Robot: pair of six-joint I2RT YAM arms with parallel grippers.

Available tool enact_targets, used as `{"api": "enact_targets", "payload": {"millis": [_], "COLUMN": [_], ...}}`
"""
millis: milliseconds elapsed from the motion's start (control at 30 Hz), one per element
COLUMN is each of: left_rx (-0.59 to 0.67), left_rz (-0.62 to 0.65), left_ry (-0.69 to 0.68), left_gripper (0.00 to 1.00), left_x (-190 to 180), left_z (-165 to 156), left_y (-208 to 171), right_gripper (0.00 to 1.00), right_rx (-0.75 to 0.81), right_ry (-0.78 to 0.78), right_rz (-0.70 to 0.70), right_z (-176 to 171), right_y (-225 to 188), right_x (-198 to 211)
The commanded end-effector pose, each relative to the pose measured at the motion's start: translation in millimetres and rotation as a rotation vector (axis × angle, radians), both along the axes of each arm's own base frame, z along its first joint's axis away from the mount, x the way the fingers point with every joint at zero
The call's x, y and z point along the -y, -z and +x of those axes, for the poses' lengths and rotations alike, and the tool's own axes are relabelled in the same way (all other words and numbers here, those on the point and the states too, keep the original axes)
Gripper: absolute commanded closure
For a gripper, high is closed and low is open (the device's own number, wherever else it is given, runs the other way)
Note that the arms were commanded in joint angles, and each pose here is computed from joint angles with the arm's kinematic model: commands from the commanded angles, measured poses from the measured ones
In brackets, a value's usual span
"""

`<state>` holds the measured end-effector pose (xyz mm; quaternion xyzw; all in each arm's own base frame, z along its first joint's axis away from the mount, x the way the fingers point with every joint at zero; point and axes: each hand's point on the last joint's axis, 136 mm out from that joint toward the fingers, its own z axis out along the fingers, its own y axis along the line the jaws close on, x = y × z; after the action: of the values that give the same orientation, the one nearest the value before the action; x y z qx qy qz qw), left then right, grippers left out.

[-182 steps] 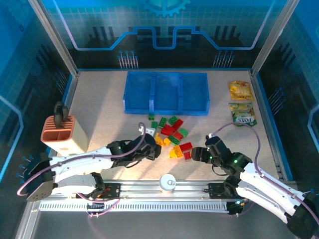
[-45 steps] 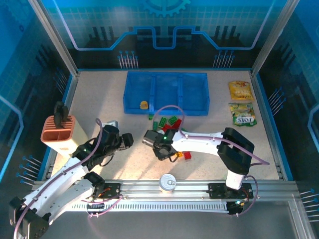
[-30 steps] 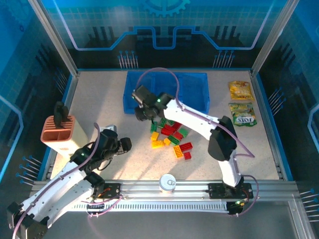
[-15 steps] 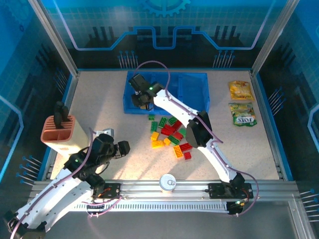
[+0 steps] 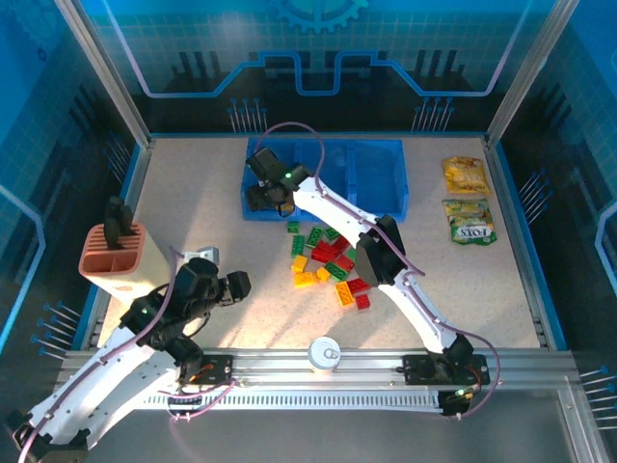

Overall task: Sort the legos into containers by color
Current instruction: Place the lego in the container, then pick up the lego from the center of the table.

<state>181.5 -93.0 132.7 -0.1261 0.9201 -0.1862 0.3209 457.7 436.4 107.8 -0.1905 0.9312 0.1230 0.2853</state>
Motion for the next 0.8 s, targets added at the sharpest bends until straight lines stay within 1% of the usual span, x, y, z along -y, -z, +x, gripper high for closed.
{"api": "enact_targets", "payload": {"millis": [0,233,267,400,600,767], "left_rx": [0.001,0.0,0.001,0.009,-0.007,-0.006], "left_rz": [-0.025,-0.018,-0.017,-0.019,0.0,0.006], "left_ry": [0.018,0.032,0.033,0.057,0.115,0.171], "left_gripper": [0.24,0.24,0.24,0.24,0.23,0.24], "left_x": [6.3,12.0,13.0,22.1,44.3,71.0], "left_z": [-0.6,5.1,6.4,14.4,35.4,63.3], "left_y": [-10.3,-12.9,-13.4,-17.8,-18.2,-18.3], "right_gripper": [0.29,0.29,0.29,0.29,0.31,0.33], "right_rx": [0.062,0.156,0.178,0.223,0.28,0.297], "right_ry": [0.0,-0.049,-0.054,-0.069,-0.022,0.035], "right_rz": [0.06,0.126,0.14,0.161,0.192,0.213], "right_z": [-0.2,-25.5,-31.8,-52.1,-80.1,-109.5], "right_y": [-49.9,-124.6,-141.9,-173.9,-199.2,-195.5], "right_x": [-1.5,-3.4,-0.9,9.6,53.5,104.2]}}
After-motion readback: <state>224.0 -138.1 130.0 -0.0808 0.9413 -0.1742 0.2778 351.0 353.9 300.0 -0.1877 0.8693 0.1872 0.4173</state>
